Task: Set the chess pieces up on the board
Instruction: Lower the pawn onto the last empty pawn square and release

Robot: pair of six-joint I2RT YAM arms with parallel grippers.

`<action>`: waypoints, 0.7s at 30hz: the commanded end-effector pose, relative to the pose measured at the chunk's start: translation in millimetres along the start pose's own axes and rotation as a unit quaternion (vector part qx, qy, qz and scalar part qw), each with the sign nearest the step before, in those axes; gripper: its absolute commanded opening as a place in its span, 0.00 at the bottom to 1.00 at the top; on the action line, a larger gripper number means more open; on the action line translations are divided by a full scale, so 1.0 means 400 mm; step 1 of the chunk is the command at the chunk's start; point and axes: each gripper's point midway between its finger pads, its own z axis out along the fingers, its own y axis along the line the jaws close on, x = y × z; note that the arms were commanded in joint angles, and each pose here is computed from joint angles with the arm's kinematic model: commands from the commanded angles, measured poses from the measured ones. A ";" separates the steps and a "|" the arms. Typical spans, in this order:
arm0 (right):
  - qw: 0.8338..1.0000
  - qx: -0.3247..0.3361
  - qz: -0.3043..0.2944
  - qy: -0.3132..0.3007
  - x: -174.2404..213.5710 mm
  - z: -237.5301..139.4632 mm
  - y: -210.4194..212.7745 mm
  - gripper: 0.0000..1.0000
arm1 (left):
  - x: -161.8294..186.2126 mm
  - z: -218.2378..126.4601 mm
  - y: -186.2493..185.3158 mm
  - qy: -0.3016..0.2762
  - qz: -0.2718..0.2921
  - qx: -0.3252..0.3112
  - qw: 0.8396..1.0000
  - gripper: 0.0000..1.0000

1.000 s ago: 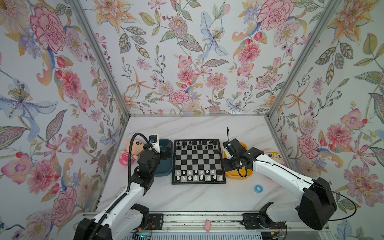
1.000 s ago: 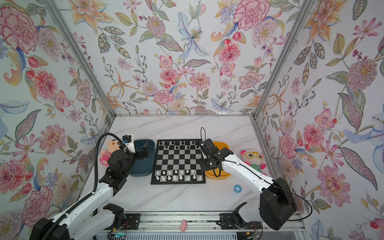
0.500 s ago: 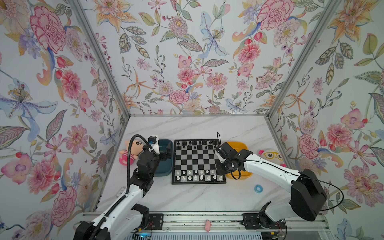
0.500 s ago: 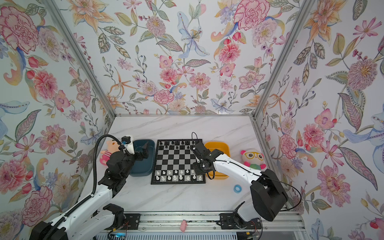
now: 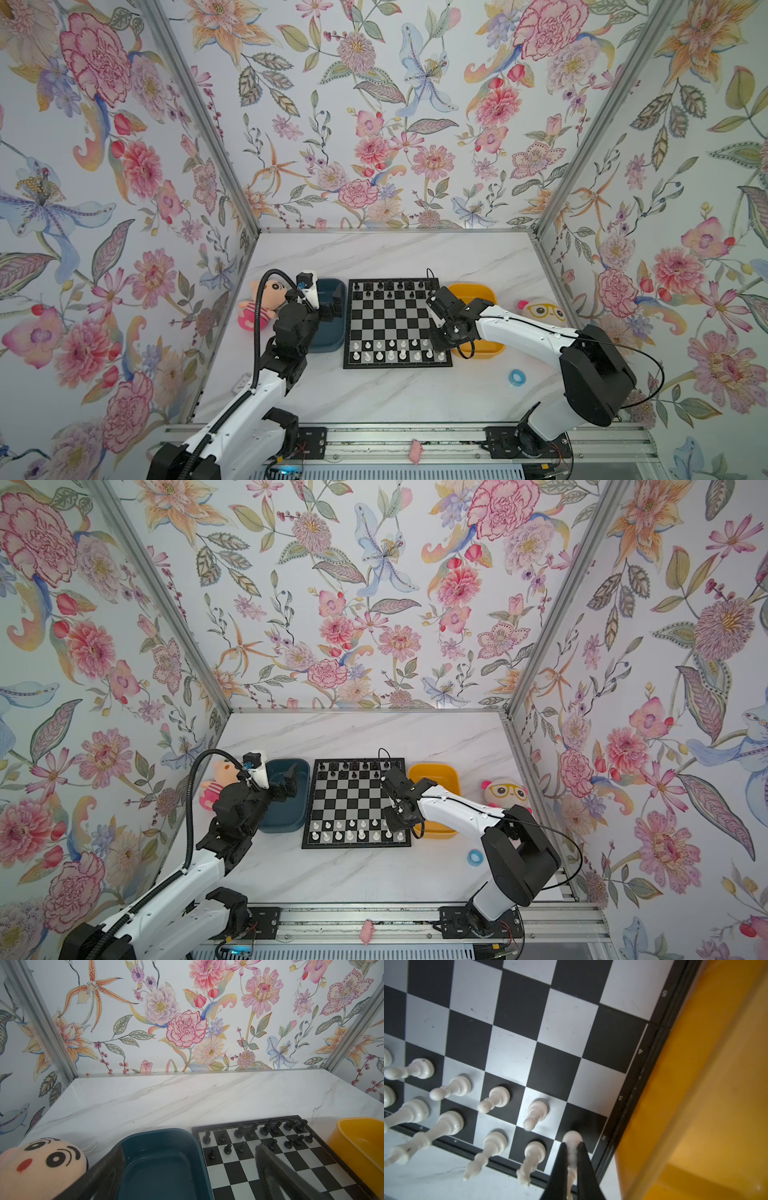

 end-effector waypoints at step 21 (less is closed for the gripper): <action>1.000 0.020 0.011 -0.001 -0.006 0.026 -0.035 0.00 | -0.001 -0.002 0.010 0.000 0.007 -0.007 1.000 0.99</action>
